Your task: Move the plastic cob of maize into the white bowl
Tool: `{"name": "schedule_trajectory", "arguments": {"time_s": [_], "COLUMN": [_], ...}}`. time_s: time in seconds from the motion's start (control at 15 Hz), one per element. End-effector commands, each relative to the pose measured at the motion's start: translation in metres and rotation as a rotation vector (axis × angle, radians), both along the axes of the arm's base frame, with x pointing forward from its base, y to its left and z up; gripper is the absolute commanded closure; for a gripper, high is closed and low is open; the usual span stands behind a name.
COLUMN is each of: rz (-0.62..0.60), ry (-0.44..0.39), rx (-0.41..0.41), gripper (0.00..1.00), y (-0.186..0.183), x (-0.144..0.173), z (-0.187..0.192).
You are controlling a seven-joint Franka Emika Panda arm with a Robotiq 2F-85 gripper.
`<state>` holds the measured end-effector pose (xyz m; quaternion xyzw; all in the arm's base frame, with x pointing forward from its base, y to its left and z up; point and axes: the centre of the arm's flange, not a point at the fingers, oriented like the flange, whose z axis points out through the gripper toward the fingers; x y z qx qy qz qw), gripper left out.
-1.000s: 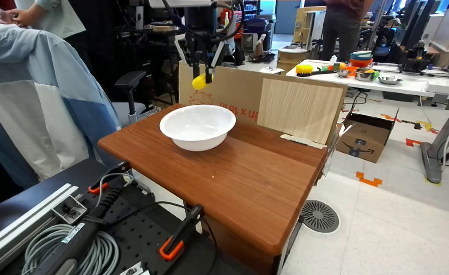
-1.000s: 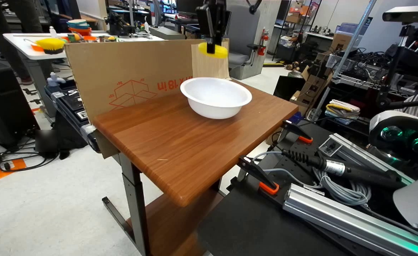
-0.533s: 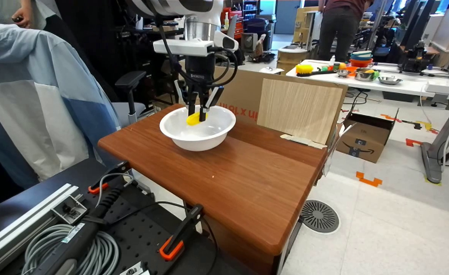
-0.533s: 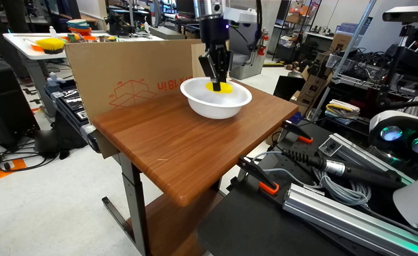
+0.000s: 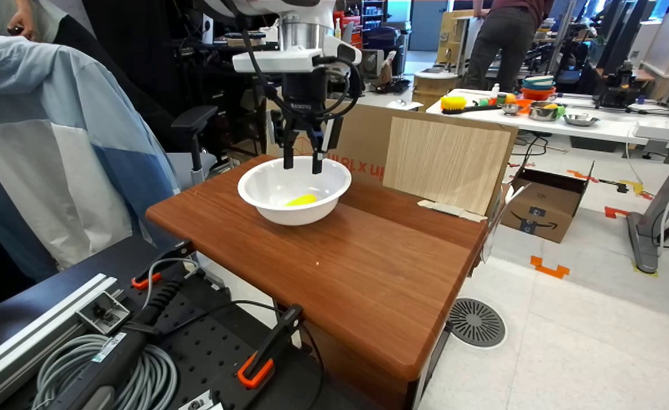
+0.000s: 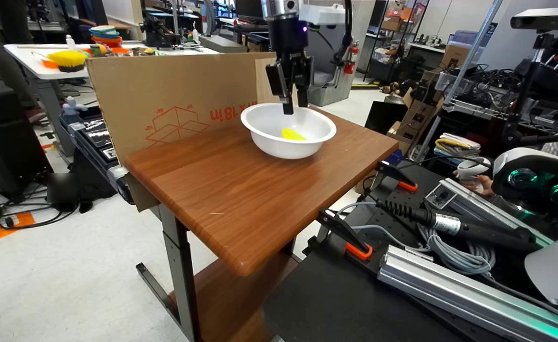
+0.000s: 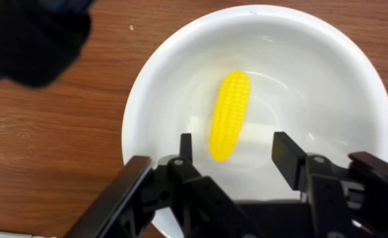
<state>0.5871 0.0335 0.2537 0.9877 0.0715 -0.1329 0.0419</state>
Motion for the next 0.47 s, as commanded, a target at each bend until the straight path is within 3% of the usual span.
{"name": "schedule_trajectory", "arguments": {"time_s": [0.0,0.2,0.27,0.4], "rz": [-0.005,0.009,-0.005,-0.011], "ry": [-0.005,-0.013,-0.011,-0.026], "rx": [-0.031,-0.047,-0.030,-0.036], "gripper": [0.05,0.00,0.01,0.00], "y": [-0.015,-0.043,-0.026,-0.039], "x": [-0.012,-0.031,-0.013,-0.022], "z": [0.066,0.132,0.088,0.124]}}
